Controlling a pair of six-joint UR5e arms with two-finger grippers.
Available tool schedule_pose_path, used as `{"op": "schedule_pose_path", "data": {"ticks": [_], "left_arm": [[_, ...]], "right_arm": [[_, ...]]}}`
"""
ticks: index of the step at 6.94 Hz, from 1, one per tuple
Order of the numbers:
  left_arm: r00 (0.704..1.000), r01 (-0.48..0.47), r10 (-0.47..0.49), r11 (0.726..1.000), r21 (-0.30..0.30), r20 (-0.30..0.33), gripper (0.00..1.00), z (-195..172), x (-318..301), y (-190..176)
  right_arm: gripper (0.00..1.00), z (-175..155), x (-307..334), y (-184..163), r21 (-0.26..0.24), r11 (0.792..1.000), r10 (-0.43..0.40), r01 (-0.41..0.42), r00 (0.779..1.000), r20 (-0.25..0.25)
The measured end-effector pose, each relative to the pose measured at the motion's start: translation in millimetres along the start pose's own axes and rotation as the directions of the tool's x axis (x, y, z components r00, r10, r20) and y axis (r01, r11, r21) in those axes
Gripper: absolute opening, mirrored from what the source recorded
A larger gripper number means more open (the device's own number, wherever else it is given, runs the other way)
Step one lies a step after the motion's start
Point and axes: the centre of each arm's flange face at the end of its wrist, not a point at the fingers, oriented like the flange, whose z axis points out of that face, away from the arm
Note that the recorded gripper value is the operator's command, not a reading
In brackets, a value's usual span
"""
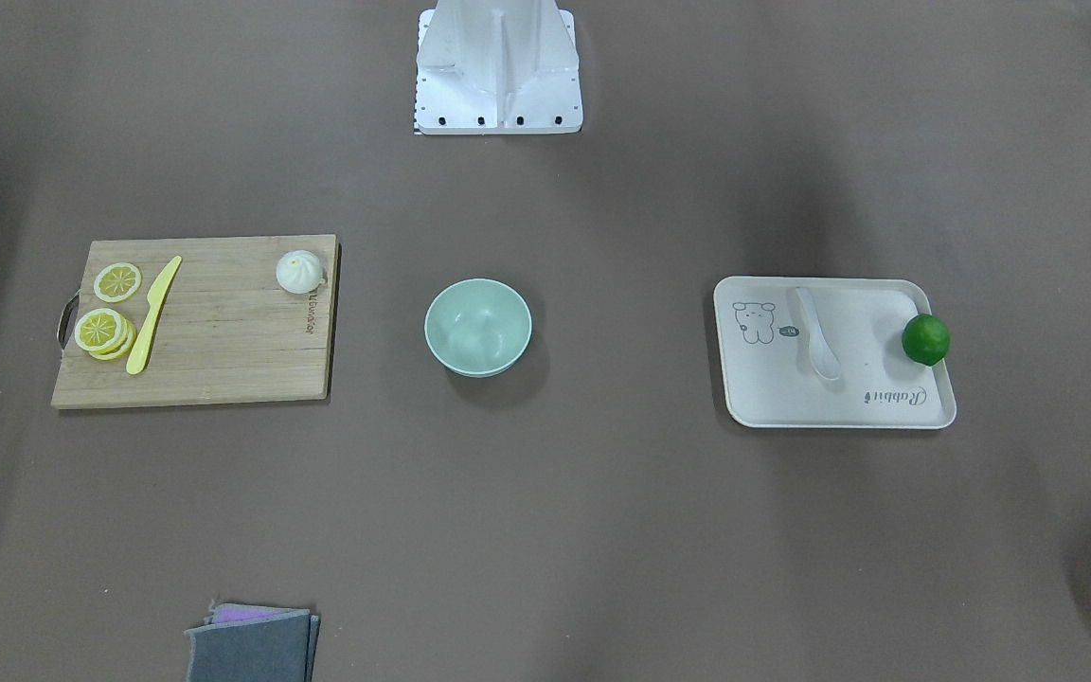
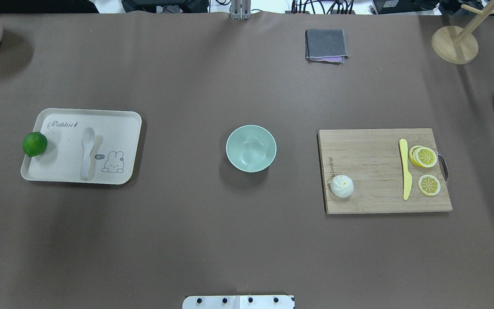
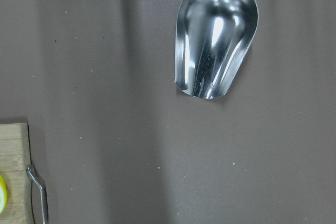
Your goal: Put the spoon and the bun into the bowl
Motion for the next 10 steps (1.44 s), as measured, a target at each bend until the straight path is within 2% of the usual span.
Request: {"op": "schedule_pose_path", "data": {"ticks": [10], "left_arm": [[1.0, -0.013, 0.013, 1.0, 0.014, -0.001, 0.98, -6.5, 7.2, -0.7]], "right_arm": [[1.0, 0.9, 0.3, 0.8, 0.002, 1.0, 0.003, -0.003, 1.0, 0.008]]}}
